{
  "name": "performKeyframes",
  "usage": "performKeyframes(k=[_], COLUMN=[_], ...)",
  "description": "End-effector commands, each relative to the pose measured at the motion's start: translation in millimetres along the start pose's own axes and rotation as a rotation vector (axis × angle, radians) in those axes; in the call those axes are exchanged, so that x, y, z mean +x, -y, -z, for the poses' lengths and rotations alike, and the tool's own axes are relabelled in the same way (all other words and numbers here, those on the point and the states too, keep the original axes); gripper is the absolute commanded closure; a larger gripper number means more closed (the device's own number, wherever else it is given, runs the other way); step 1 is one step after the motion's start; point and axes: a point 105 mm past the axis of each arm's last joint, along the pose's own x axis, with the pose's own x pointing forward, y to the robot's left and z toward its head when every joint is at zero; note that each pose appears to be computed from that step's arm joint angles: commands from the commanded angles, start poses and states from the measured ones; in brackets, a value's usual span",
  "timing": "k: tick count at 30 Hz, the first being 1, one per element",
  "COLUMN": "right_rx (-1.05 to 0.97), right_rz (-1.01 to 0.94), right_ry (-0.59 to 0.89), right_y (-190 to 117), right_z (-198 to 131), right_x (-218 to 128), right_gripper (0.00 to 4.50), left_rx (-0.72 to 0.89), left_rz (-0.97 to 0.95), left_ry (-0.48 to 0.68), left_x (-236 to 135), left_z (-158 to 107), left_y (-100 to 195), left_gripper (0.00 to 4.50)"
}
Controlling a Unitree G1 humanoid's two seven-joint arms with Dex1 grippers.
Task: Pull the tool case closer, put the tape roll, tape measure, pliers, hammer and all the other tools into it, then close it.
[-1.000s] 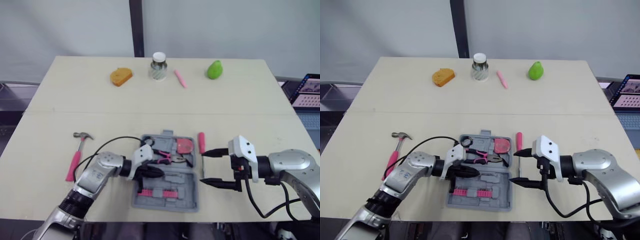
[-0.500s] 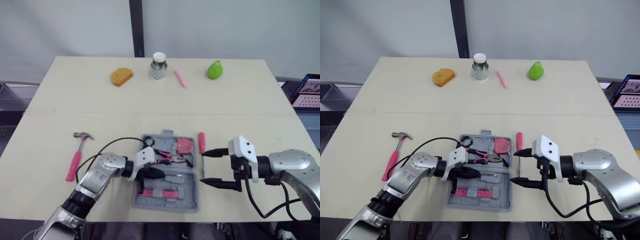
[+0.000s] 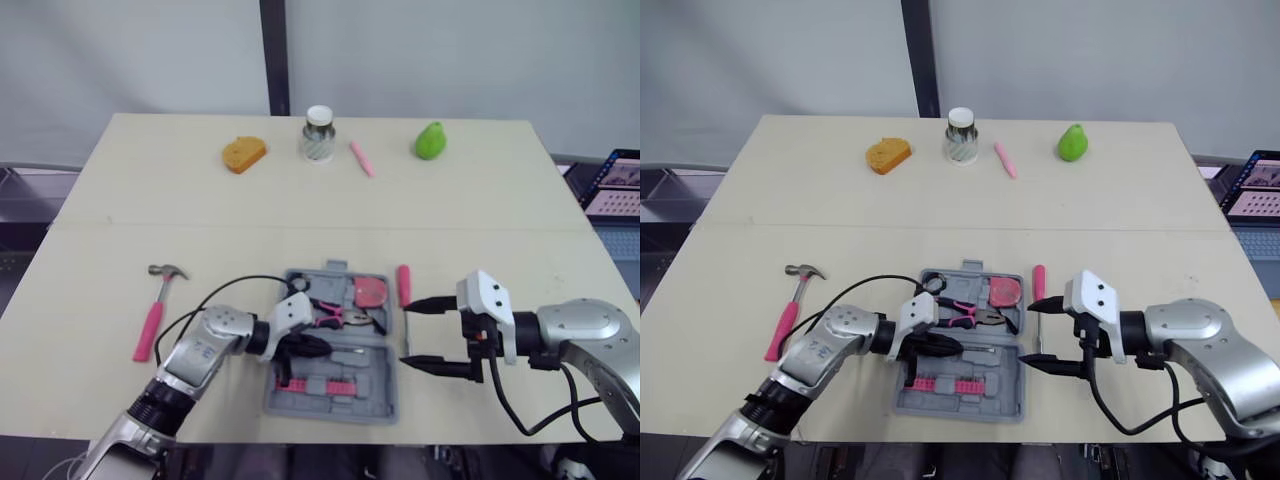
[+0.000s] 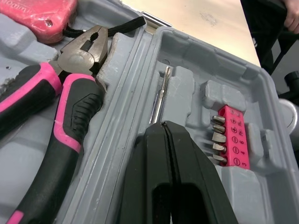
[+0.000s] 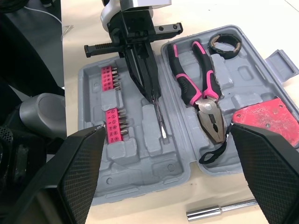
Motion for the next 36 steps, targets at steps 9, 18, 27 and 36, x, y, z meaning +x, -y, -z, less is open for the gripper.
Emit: performKeyframes(k=[9, 18, 27, 36], right_rx=[-0.043, -0.038, -0.042, 0.069], right_rz=[0.01, 0.011, 0.015, 0.122], right_ry=[0.01, 0.007, 0.011, 0.125], right_y=[-2, -2, -1, 18], right_z=[-10, -10, -11, -14], right_x=[-3, -3, -3, -24], right_gripper=[0.0, 0.0, 0.0, 0.0], left_rx=[-0.052, -0.091, -0.093, -0.125], left_rz=[-0.056, -0.057, -0.036, -0.04], left_ry=[-0.243, -0.296, -0.224, 0.131], left_x=[-4, -3, -2, -63], left_z=[54, 64, 50, -29], left_y=[-5, -2, 0, 16], left_gripper=[4.47, 4.47, 4.47, 4.47])
